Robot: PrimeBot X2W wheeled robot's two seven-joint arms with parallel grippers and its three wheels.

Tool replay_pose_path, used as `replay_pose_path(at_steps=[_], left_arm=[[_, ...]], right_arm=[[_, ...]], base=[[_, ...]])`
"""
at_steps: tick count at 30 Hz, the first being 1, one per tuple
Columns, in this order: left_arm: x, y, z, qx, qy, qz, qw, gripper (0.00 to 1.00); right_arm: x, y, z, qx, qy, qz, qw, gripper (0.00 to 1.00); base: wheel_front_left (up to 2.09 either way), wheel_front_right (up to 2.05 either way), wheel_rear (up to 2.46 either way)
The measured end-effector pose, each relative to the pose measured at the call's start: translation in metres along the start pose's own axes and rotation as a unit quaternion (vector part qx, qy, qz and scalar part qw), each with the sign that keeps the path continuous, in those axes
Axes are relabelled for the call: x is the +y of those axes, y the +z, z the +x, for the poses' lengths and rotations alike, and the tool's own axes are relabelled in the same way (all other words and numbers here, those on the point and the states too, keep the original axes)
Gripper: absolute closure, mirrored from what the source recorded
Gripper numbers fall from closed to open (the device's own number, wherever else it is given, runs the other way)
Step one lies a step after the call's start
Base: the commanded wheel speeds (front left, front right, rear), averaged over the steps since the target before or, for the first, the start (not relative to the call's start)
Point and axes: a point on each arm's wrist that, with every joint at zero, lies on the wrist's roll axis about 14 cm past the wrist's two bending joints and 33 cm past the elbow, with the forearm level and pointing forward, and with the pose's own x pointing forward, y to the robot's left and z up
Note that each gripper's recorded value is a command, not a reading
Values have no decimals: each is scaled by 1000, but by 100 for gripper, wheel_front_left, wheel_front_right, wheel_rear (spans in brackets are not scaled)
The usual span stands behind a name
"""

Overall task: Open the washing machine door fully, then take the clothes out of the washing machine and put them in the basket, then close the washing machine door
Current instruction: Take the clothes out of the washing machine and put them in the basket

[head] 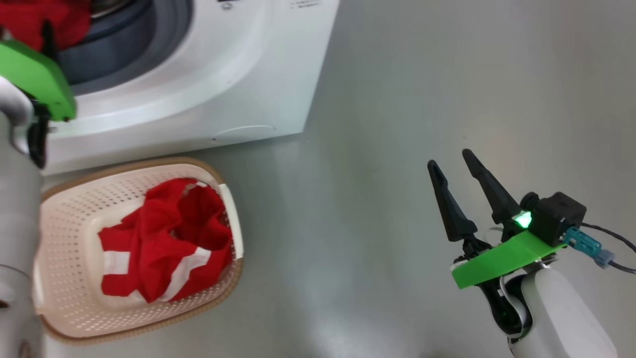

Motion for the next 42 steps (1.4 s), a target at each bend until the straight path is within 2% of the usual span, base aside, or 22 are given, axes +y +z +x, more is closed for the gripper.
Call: replay_pose_path(at_steps=[16, 26, 27, 28, 29, 42], left_arm=[[22, -25, 42, 40, 26, 17, 999, 0], [25, -38, 51, 52, 29, 18, 998, 1], [24, -38, 51, 53, 27, 19, 998, 29], [23, -38, 51, 53, 24, 20, 998, 83], [23, -38, 51, 52, 24, 20, 998, 100], [1, 1, 37, -36, -9, -20, 999, 100]], right_arm=[[-19, -13, 3, 19, -23, -10, 1000, 0], [-24, -19, 2, 27, -31, -10, 999, 0], [-24, -19, 3, 26, -31, -10, 999, 0], [-24, -19, 3, 26, -31, -10, 999, 0], [-24, -19, 3, 26, -31, -10, 999, 0], [-22, 4, 9, -6, -26, -11, 1000, 0]], base=[[0, 0, 0], [0, 0, 0], [0, 0, 0], [0, 0, 0], [0, 0, 0], [0, 0, 0]])
